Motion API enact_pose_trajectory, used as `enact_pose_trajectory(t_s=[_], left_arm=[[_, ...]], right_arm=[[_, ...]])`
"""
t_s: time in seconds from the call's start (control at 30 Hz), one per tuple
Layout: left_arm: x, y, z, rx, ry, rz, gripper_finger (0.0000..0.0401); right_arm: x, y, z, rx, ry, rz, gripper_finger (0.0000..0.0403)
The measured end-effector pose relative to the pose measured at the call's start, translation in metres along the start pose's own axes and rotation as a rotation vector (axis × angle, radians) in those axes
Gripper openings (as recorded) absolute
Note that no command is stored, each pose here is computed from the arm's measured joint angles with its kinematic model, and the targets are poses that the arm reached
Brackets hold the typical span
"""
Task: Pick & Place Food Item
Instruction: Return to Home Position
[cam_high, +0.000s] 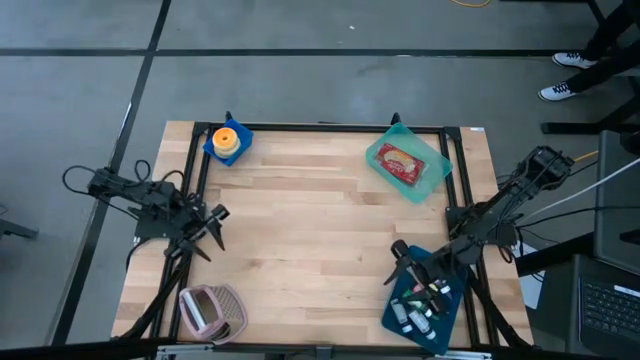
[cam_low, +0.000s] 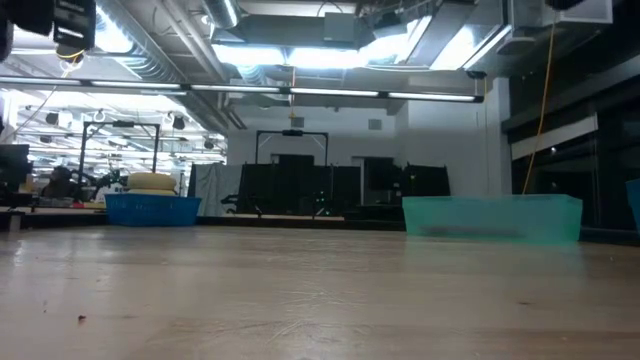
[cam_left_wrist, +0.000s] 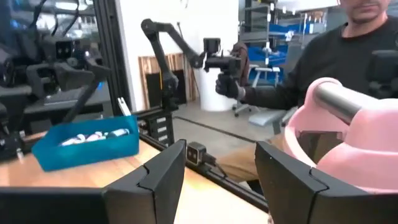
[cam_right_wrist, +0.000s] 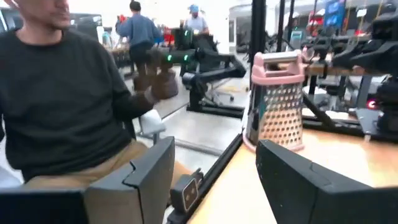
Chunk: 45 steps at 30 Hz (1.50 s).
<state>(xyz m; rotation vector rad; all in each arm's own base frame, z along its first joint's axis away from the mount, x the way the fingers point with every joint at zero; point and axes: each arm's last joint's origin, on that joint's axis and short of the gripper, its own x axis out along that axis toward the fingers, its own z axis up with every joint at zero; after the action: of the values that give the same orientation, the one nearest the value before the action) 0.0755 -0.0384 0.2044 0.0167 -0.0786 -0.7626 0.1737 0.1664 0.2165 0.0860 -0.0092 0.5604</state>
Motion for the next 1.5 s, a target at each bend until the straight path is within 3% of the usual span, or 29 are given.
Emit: enact_pose_trajectory(t_s=[0.1, 0.2, 0.33, 0.53, 0.77, 1.0, 1.17, 1.33, 1.5], left_arm=[[0.004, 0.002, -0.013, 0.011, -0.023, 0.012, 0.0189], [0.007, 0.006, -0.030, -0.003, 0.008, 0.094, 0.0189], [0.007, 0.009, -0.035, -0.008, 0.023, 0.189, 0.0189], [0.007, 0.010, -0.035, 0.005, 0.025, 0.228, 0.0189], [0.007, 0.009, -0.035, -0.007, 0.024, 0.219, 0.0189], [0.007, 0.009, -0.035, -0.005, 0.023, 0.211, 0.0189], [0.007, 0.009, -0.035, -0.001, 0.026, 0.209, 0.0189], [0.007, 0.008, -0.034, 0.001, 0.021, 0.175, 0.0189], [0.007, 0.008, -0.034, 0.002, 0.020, 0.158, 0.0189]], right_arm=[[-0.010, -0.003, -0.007, 0.010, -0.060, -0.007, 0.0222], [-0.018, -0.006, -0.015, -0.005, -0.075, -0.020, 0.0222], [-0.025, -0.009, -0.025, 0.010, -0.061, -0.062, 0.0222], [-0.033, -0.012, -0.034, 0.028, -0.042, -0.070, 0.0222], [-0.072, -0.022, -0.048, 0.046, -0.193, -0.037, 0.0222], [-0.073, -0.022, -0.049, -0.005, -0.186, -0.035, 0.0222], [-0.076, -0.022, -0.040, 0.034, -0.244, -0.040, 0.0222], [-0.091, -0.024, -0.012, 0.093, -0.459, -0.031, 0.0222], [-0.116, -0.024, 0.018, 0.153, -0.716, 0.104, 0.0222]])
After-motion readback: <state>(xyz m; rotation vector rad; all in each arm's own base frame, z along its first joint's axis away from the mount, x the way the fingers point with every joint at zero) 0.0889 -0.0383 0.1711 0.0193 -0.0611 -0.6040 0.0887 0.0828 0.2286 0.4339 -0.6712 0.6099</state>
